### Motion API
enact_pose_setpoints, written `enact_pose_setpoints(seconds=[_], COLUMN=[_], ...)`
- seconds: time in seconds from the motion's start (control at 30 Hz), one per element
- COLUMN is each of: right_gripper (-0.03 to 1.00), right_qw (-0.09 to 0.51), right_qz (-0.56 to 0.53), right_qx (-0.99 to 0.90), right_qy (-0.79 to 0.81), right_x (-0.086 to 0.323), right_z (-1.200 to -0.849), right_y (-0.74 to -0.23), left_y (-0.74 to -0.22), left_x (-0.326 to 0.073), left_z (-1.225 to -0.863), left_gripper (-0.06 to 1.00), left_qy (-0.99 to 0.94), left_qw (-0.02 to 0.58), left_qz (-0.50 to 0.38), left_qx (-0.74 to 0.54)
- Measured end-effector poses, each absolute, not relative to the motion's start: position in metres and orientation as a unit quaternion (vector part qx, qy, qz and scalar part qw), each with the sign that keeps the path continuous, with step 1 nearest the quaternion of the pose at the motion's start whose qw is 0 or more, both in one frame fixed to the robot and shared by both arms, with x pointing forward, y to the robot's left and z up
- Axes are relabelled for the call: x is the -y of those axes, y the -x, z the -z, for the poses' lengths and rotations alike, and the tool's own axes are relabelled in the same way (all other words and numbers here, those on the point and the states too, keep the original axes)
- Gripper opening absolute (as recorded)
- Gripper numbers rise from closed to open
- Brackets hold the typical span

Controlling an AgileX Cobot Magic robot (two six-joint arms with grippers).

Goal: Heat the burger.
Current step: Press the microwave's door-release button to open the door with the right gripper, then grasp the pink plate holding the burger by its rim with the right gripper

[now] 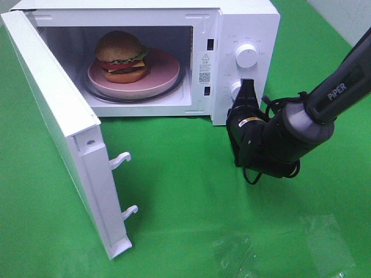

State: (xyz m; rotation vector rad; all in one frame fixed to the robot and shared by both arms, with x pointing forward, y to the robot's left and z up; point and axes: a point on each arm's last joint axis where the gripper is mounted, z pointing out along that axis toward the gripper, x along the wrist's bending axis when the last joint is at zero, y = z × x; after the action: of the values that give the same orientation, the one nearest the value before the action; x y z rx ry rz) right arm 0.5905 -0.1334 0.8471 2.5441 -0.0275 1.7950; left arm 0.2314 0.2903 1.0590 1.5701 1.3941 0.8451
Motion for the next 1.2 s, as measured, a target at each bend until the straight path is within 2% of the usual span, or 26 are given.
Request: enact_pose_setpoints(seconds=[0.4, 0.83, 1.2], right_gripper=[0.00, 0.00, 0.03], right_qw=[-0.019, -0.043, -0.062], right_qz=[-0.568, -0.542, -0.505], right_qx=[-0.031, -0.064, -0.153], right_qy=[-0.822, -0.837, -0.847], right_x=[0.143, 0.156, 0.158], right_z=[-0.856, -0.868, -0.895], right_y=[-0.582, -0.550, -0.522], left_y=[-0.231, -0.231, -0.231], left_x=[-0.290, -0.290, -0.290], left_z=[-1.059, -1.059, -1.059], left_gripper=[0.99, 0.99, 0.99], left_qy=[-0.628, -0.628, -0.628], left_qw=[0.425, 0.425, 0.425], left_qz=[-0.338, -0.338, -0.338], left_qx=[-0.558, -0.558, -0.558])
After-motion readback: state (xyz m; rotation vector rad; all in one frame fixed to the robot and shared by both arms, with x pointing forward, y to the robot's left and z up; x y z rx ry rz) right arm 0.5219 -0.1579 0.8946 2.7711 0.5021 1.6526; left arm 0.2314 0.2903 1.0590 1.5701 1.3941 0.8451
